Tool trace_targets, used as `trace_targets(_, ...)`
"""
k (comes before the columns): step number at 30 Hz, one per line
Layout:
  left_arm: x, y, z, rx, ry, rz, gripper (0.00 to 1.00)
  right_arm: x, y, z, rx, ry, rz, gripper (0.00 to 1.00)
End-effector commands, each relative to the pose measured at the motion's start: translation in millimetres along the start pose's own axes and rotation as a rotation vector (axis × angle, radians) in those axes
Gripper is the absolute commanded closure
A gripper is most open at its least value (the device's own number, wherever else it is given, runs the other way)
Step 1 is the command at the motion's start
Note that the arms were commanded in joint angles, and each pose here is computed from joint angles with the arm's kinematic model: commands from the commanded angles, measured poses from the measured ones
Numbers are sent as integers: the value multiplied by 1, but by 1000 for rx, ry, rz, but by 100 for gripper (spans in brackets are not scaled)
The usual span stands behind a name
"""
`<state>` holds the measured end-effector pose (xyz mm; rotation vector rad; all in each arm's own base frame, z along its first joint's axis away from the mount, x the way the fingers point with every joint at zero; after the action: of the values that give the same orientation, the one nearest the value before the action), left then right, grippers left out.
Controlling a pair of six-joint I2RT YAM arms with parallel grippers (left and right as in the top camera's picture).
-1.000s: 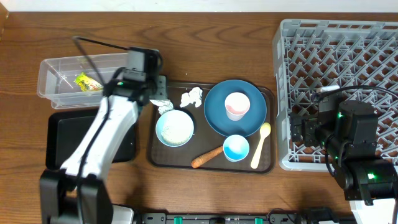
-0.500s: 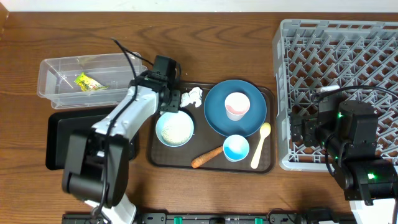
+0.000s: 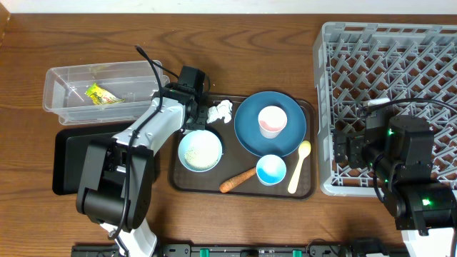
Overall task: Sort waste into correct bins and load items into the dishwasher rack
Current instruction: 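Reach the left gripper to a white tissue and grasp it, then carry the tissue left and release it into the clear bin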
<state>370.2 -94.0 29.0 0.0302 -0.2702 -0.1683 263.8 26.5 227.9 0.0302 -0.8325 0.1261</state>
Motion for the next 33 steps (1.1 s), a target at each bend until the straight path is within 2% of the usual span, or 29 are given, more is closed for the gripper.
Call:
trace_targets(1, 10, 1, 15, 3, -48, -5, 92, 7, 3, 4, 8, -20, -1, 1)
trace_targets(7, 13, 6, 67, -1, -126, 3, 92, 6, 3, 4, 8, -17, -1, 1)
trace_targets(14, -12, 35, 115, 28, -118, 64, 94, 6, 3, 4, 8, -18, -1, 1)
trace_targets(16, -22, 54, 119, 56, -90, 138, 94, 6, 3, 4, 8, -18, -1, 1)
trace_targets(21, -46, 110, 119, 146, -26, 439, 94, 6, 3, 4, 8, -18, -1, 1)
trace_targets(26, -59, 155, 120, 188, -26, 651, 94, 6, 3, 4, 8, -18, -1, 1)
trace_targets(29, -58, 171, 121, 189, -58, 707, 94, 7, 3, 4, 8, -19, -1, 1)
trace_targets(33, -32, 182, 125, 172, -182, 697, 94, 7, 3, 4, 8, -19, -1, 1)
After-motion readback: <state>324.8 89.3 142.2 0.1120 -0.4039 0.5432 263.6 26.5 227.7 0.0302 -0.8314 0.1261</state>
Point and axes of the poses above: each gripper's point midway between its finger pads, its own z axis back along the fingers, its own y axis along the line the jaws close on, x = y × z, the point moved 1 cm from there along z, back along the fingers, and after that the axes turned 2 degrees about -z, right-handed, at the moved point
